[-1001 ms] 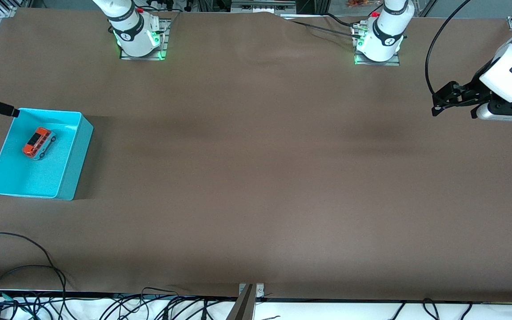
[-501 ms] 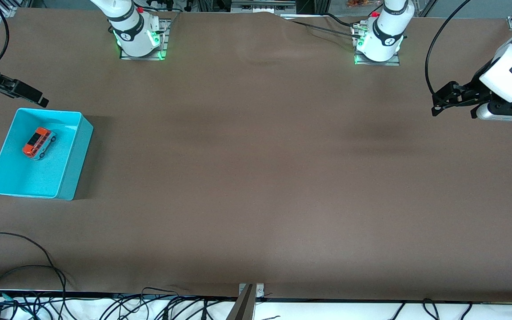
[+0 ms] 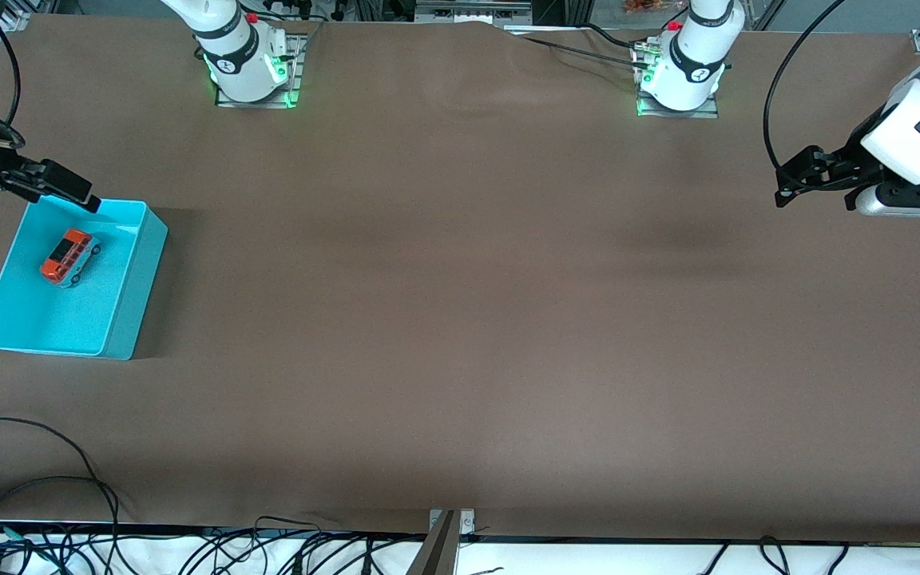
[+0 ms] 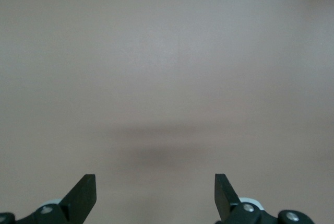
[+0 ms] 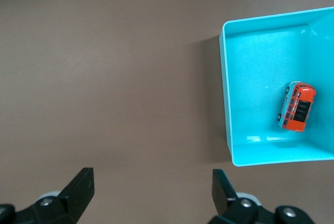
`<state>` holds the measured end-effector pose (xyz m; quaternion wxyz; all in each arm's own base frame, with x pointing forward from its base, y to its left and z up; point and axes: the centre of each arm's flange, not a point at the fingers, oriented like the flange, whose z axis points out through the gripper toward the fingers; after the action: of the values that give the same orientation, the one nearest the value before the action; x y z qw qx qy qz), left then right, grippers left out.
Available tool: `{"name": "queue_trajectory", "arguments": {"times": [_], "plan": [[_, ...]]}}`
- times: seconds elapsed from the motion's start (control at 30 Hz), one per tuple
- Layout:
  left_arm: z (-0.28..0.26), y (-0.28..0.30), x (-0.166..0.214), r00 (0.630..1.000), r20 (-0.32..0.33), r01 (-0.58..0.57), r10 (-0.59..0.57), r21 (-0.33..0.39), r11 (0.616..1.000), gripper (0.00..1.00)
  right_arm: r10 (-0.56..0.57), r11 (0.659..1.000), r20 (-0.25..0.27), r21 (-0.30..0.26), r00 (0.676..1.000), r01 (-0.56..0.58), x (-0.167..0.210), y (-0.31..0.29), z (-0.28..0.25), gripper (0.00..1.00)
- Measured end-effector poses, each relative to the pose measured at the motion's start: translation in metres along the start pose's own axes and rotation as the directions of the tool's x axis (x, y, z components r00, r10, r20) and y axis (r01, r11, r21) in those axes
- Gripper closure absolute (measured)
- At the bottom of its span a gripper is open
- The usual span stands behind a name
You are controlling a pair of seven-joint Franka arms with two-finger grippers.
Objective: Wind up bus and store in blue box
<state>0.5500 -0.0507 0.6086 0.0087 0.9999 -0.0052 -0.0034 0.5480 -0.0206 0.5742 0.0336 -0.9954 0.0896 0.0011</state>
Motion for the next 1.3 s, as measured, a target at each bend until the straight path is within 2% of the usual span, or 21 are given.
{"name": "queue_trajectory", "arguments": {"times": [0.5,0.83,1.3], "plan": [[0.000,0.009,-0.001,1.000,0.000,0.005,-0.005,0.000,1.000,0.00,-0.122,0.992,0.047,-0.027,0.991,0.124,0.000,-0.028,0.019,0.00],[0.000,-0.005,0.000,1.000,0.000,0.029,-0.029,0.000,1.000,0.00,-0.143,0.980,0.079,-0.129,0.987,0.152,-0.002,-0.023,0.024,0.00],[-0.002,-0.004,0.000,1.000,-0.003,0.028,-0.028,0.000,1.000,0.00,-0.144,0.979,0.082,-0.137,0.986,0.154,-0.002,-0.022,0.024,0.00]]}}
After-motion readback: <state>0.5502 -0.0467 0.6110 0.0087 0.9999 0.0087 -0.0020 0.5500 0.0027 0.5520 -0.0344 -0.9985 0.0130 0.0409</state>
